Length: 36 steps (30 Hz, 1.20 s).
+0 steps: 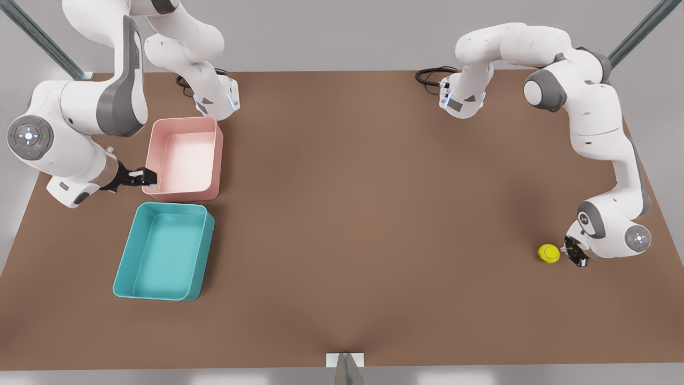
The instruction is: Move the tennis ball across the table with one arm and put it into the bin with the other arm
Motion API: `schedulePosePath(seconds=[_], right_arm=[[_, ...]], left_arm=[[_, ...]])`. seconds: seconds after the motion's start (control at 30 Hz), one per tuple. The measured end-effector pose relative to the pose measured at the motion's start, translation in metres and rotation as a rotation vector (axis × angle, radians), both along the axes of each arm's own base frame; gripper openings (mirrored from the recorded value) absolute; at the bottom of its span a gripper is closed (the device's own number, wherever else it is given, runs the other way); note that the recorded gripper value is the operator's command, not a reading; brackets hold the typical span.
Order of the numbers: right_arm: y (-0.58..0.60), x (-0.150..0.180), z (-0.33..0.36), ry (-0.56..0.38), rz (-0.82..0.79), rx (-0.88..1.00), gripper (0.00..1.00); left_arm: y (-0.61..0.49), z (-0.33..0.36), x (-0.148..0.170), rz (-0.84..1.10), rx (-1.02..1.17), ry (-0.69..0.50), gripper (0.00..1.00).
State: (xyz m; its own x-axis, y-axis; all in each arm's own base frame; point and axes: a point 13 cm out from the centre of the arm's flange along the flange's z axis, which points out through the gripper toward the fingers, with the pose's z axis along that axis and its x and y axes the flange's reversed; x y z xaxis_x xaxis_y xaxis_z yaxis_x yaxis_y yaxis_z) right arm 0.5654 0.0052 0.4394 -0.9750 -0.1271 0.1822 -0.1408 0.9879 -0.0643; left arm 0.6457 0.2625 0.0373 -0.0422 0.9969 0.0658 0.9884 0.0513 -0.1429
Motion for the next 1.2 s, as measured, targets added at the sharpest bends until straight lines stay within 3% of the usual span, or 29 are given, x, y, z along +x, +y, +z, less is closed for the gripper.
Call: schedulePosePath(seconds=[0.1, 0.23, 0.37, 0.43, 0.5, 0.53, 0.57, 0.63, 0.7, 0.77, 0.93, 1.0, 1.07, 1.2], right_arm=[[0.0, 0.0, -0.001, 0.002, -0.002, 0.001, 1.0], [0.0, -0.001, -0.003, 0.007, -0.005, 0.002, 1.0], [0.001, -0.002, -0.003, 0.008, -0.006, 0.002, 1.0], [0.002, -0.002, -0.003, 0.008, -0.006, 0.002, 1.0], [0.002, -0.002, -0.003, 0.008, -0.007, 0.002, 1.0], [0.002, -0.002, -0.003, 0.008, -0.007, 0.002, 1.0], [0.001, -0.002, -0.003, 0.008, -0.008, 0.002, 1.0], [0.001, -0.002, -0.004, 0.01, -0.009, 0.001, 1.0], [0.001, -0.002, -0.004, 0.01, -0.01, 0.001, 1.0], [0.001, -0.002, -0.004, 0.01, -0.01, 0.001, 1.0], [0.008, 0.003, -0.016, 0.026, -0.013, 0.014, 1.0], [0.036, 0.038, -0.046, 0.031, 0.003, 0.041, 1.0], [0.104, 0.1, -0.1, -0.012, 0.082, 0.053, 1.0], [0.202, 0.152, -0.21, -0.096, 0.136, 0.192, 1.0]], left_arm=[[-0.054, 0.013, 0.016, -0.088, -0.016, -0.009, 0.21], [-0.228, 0.049, 0.036, -0.161, -0.106, -0.044, 0.21], [-0.271, 0.075, 0.038, -0.055, -0.064, -0.054, 0.21], [-0.3, 0.12, 0.044, 0.002, -0.046, -0.092, 0.21], [-0.344, 0.224, 0.053, 0.057, -0.035, -0.185, 0.21], [-0.363, 0.293, 0.058, 0.101, -0.044, -0.242, 0.34], [-0.373, 0.348, 0.052, 0.154, -0.049, -0.271, 1.0], [-0.36, 0.405, 0.025, 0.311, -0.034, -0.255, 1.0], [-0.35, 0.446, -0.022, 0.49, -0.048, -0.207, 1.0], [-0.345, 0.448, -0.051, 0.618, -0.041, -0.128, 1.0], [-0.368, 0.437, -0.085, 0.799, 0.018, -0.005, 1.0], [-0.382, 0.423, -0.09, 0.841, 0.052, 0.034, 1.0], [-0.379, 0.412, -0.09, 0.903, 0.08, 0.06, 1.0], [-0.367, 0.401, -0.089, 1.018, 0.12, 0.084, 1.0]])
